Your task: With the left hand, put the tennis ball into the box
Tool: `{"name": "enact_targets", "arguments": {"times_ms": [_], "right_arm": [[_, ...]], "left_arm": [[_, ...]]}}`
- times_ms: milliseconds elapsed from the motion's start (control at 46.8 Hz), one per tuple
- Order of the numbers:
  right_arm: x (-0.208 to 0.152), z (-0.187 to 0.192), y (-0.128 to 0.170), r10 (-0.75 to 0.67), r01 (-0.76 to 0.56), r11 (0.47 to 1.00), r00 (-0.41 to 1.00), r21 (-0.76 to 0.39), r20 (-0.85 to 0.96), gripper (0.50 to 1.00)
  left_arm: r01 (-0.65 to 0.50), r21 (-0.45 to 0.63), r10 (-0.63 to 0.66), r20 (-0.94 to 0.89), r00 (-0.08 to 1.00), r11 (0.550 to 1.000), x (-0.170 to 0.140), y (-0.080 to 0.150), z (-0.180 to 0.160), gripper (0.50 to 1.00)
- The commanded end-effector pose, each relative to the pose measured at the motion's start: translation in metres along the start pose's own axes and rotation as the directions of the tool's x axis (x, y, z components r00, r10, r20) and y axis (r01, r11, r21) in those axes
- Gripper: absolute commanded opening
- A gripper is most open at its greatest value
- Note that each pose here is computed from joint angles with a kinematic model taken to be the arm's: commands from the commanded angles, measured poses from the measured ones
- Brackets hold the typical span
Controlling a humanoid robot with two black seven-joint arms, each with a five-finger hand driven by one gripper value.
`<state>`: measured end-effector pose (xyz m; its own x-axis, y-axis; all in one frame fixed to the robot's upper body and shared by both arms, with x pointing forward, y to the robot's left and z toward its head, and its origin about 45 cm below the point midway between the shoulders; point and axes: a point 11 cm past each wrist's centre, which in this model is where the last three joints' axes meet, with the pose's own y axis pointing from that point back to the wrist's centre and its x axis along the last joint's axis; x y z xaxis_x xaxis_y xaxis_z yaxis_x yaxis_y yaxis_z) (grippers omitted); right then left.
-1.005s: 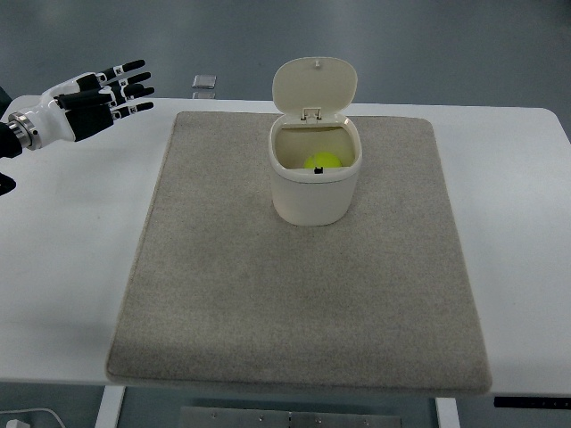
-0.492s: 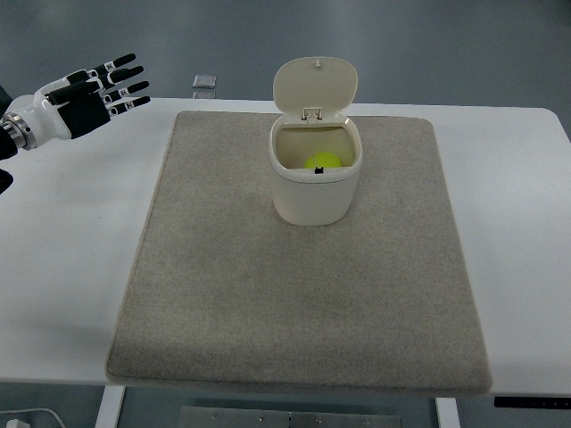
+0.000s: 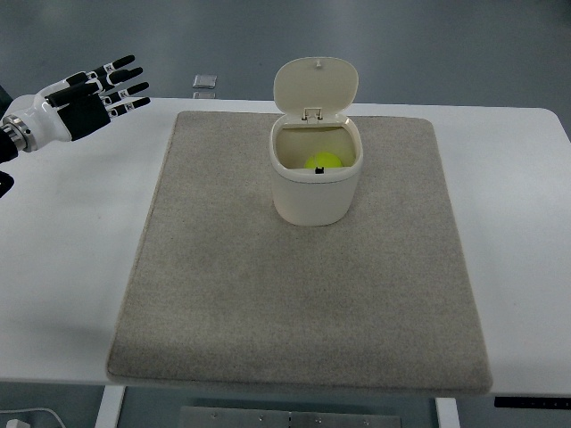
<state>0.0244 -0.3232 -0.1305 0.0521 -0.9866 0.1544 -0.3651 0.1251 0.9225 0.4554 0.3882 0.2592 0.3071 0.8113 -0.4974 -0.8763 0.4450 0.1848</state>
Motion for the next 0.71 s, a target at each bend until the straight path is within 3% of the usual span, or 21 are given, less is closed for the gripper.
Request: {"name": "enact_targets", "arguments": {"times_ms": [0,363,684], "right_arm": [[0.001,0.0,0.0,0.01,-0.01,1.0,1.0,-0.001,0.015,0.94],[0.003,-0.001,0.0,0.029,-0.029,1.0,0.999,0.008,0.018,0.938],[0.016,-0.007,0.001,0.156,-0.157,0.987,0.988,0.038,0.022,0.936]], "left_arm": [[-0.001,0.002,0.001,0.0,1.0,1.0,0.001,0.0,-0.001,0.992],[-0.001,-0.013,0.001,-0.008,1.0,1.0,0.001,0.001,0.002,0.992],[0.001,-0.014,-0.001,-0.008,1.0,1.0,0.0,0.001,0.002,0.992]]}}
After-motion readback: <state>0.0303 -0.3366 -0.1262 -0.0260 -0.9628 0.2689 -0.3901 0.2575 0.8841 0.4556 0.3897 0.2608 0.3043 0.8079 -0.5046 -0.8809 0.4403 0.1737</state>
